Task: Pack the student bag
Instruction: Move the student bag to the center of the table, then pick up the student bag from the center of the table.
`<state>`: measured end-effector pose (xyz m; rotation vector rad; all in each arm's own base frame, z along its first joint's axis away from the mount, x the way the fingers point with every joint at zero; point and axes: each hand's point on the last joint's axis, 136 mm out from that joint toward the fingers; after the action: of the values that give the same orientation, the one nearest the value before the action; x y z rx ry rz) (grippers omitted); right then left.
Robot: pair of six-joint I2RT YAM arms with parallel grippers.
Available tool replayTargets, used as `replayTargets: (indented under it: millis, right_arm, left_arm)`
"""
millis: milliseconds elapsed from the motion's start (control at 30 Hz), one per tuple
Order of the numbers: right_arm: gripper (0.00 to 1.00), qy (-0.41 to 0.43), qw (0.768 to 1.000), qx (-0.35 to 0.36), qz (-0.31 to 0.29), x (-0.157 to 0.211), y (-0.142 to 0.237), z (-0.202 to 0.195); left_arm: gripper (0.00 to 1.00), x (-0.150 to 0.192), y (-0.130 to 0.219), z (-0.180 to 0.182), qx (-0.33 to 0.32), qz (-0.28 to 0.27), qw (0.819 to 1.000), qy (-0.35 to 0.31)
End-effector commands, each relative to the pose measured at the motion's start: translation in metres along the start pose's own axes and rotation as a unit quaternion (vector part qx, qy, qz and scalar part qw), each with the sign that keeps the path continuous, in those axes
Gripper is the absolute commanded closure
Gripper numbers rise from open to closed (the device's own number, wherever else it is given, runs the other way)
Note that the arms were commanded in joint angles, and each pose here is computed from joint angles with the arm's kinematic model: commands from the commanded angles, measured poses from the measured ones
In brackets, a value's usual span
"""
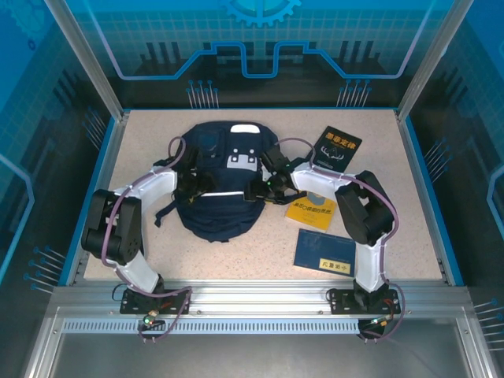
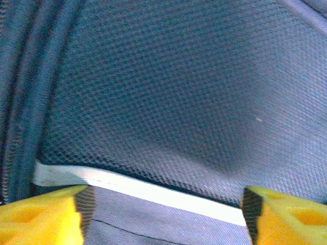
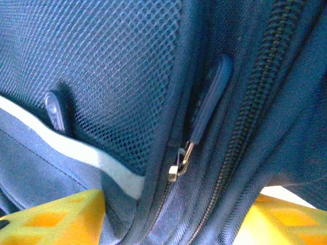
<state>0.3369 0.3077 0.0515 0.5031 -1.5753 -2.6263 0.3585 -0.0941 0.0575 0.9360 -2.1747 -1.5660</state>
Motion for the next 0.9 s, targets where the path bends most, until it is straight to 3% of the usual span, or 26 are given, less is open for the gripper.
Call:
replayTargets:
  millis: [0, 200, 433, 667, 767, 867]
  right_arm:
    - [0.29, 0.038, 0.998, 0.017, -0.036, -0.011, 0.035, 0.016]
    - [0.18, 0.013, 0.993, 0.06, -0.098, -0.009, 0.094, -0.016]
    - [0.02, -0.075, 0.986, 0.072, -0.127, 0.01, 0.123, -0.076]
    - [0.0, -0.111, 0.977, 0.096, -0.153, 0.026, 0.142, -0.109]
    - [0.0, -0.122, 0.972, 0.131, -0.15, 0.034, 0.147, -0.122]
    - [0.0, -0.132, 0.972, 0.123, -0.149, 0.037, 0.146, -0.126]
  left_arm:
    - [0.16, 0.002, 0.022, -0.022, 0.023, 0.0, 0.996, -0.09]
    - [0.1, 0.023, 0.059, -0.04, 0.001, -0.037, 0.972, -0.23]
    - [0.03, 0.069, 0.058, -0.072, -0.028, -0.054, 0.919, -0.389]
    - [0.03, 0.09, 0.033, -0.092, -0.087, -0.043, 0.896, -0.434]
    - [0.15, 0.096, 0.02, -0.097, -0.106, -0.04, 0.892, -0.439]
    - [0.21, 0.097, 0.012, -0.101, -0.123, -0.048, 0.888, -0.441]
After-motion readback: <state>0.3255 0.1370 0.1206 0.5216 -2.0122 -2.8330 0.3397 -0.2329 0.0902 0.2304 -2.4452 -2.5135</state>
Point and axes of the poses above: each hand's point on the last joint's axis, 136 mm out from that joint toward the fingers, its own y axis back along the fingers, its own z axis along the line the jaws close on, x = y × z, and after that the axes turned 12 degrees about y, right-handed
